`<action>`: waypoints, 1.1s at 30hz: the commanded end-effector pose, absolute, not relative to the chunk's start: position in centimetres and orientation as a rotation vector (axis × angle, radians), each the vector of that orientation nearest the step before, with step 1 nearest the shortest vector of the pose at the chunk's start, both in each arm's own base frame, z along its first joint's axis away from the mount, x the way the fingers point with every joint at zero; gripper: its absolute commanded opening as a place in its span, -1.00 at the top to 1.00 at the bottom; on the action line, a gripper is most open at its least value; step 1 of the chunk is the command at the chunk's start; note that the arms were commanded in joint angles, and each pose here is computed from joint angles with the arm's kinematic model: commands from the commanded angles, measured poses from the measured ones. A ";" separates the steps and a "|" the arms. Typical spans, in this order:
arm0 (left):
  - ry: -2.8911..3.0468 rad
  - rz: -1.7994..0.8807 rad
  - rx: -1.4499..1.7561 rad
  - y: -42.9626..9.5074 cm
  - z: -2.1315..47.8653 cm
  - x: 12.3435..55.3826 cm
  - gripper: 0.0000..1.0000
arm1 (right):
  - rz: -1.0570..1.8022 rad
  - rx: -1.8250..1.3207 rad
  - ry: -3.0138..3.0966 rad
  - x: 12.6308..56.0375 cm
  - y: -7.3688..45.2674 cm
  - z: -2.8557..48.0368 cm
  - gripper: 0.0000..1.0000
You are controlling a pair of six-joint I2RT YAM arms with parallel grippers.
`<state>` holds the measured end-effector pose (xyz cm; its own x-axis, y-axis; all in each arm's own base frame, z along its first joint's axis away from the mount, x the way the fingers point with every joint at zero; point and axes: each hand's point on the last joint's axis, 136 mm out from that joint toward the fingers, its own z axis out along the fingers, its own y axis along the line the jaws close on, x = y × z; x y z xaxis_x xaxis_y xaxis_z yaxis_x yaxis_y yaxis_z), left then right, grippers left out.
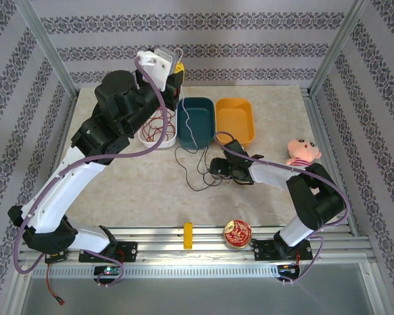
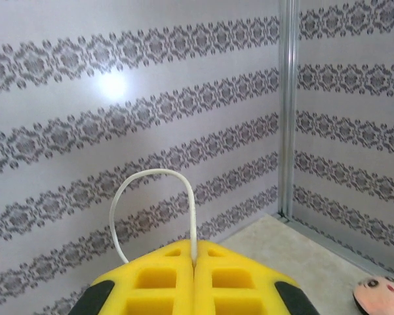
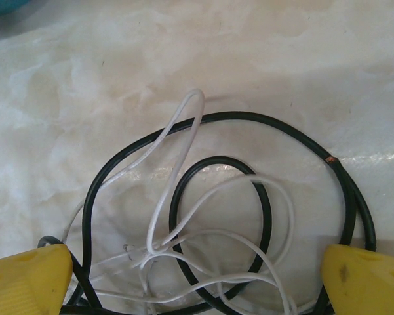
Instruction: Untangle the cables
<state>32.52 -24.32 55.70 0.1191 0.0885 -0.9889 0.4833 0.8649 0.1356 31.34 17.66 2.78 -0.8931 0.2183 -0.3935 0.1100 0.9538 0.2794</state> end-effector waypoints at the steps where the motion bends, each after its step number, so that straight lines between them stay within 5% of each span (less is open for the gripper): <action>1: 1.352 -0.238 0.487 -23.6 59.1 32.4 1.00 | 0.279 0.203 2.707 30.9 17.0 2.3 -0.97; 20: 1.079 -0.089 0.368 -18.9 70.8 29.8 1.00 | 0.238 0.231 2.701 29.9 15.5 1.8 -0.97; 33: 1.241 -0.114 0.420 -22.2 64.6 36.7 1.00 | 0.286 0.211 2.636 30.4 15.9 4.5 -0.96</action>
